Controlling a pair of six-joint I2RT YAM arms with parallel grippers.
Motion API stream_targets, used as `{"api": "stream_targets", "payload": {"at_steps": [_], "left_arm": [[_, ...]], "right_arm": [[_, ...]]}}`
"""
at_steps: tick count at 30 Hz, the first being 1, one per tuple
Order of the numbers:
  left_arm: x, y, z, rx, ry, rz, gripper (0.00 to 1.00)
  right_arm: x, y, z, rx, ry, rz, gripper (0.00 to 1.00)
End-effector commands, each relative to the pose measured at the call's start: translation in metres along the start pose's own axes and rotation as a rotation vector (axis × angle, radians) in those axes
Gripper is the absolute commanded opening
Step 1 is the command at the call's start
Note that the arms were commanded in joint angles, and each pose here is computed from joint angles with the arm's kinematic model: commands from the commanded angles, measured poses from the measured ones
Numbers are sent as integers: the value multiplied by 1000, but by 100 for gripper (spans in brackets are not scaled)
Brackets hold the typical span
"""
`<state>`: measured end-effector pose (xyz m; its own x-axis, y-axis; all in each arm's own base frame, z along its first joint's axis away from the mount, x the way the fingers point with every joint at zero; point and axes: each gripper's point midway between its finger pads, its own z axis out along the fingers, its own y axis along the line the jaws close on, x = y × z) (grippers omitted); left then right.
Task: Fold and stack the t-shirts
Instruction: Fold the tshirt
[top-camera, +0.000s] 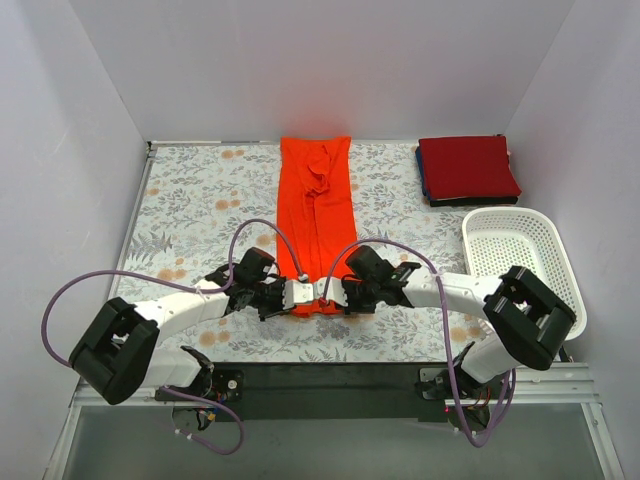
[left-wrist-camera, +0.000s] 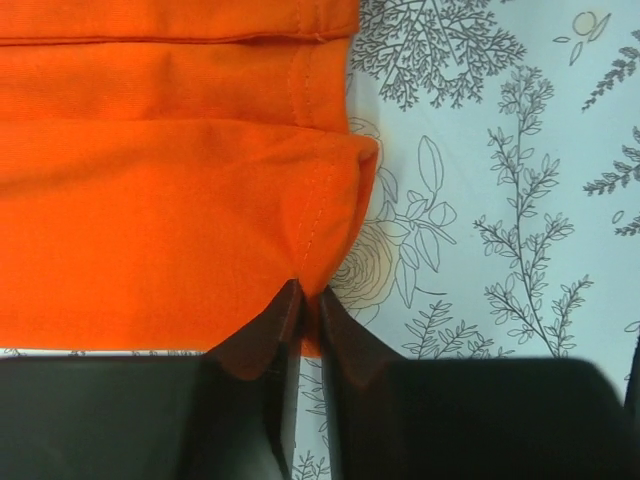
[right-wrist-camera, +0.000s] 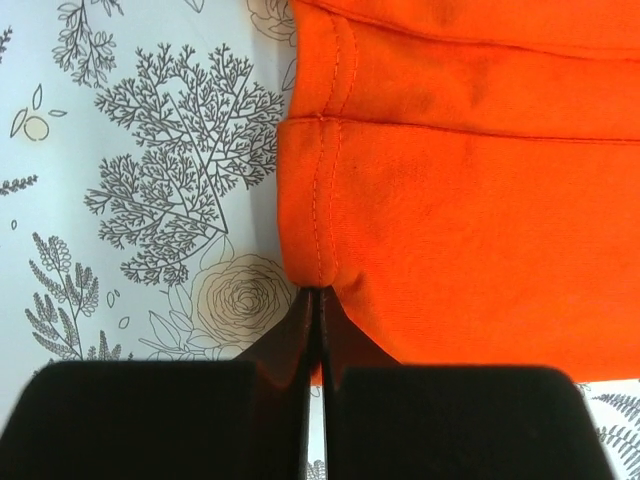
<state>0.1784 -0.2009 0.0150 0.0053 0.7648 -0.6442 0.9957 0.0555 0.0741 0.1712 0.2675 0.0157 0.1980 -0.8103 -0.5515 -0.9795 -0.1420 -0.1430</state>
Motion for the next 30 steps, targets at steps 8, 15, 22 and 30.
{"api": "stream_targets", "payload": {"at_steps": [8,15,22,30], "left_arm": [[0,-38,-20,142,42,-42,0],[-21,-60,-49,225,8,-35,0],[-34,-35,-60,171,-7,-91,0],[-56,25,-62,131,-70,-144,0]], "right_arm": [[10,41,-16,-116,104,101,1],[-23,61,-38,-184,22,97,1],[-47,17,-61,-92,-64,80,1],[-56,-44,-75,-36,-98,55,1]]}}
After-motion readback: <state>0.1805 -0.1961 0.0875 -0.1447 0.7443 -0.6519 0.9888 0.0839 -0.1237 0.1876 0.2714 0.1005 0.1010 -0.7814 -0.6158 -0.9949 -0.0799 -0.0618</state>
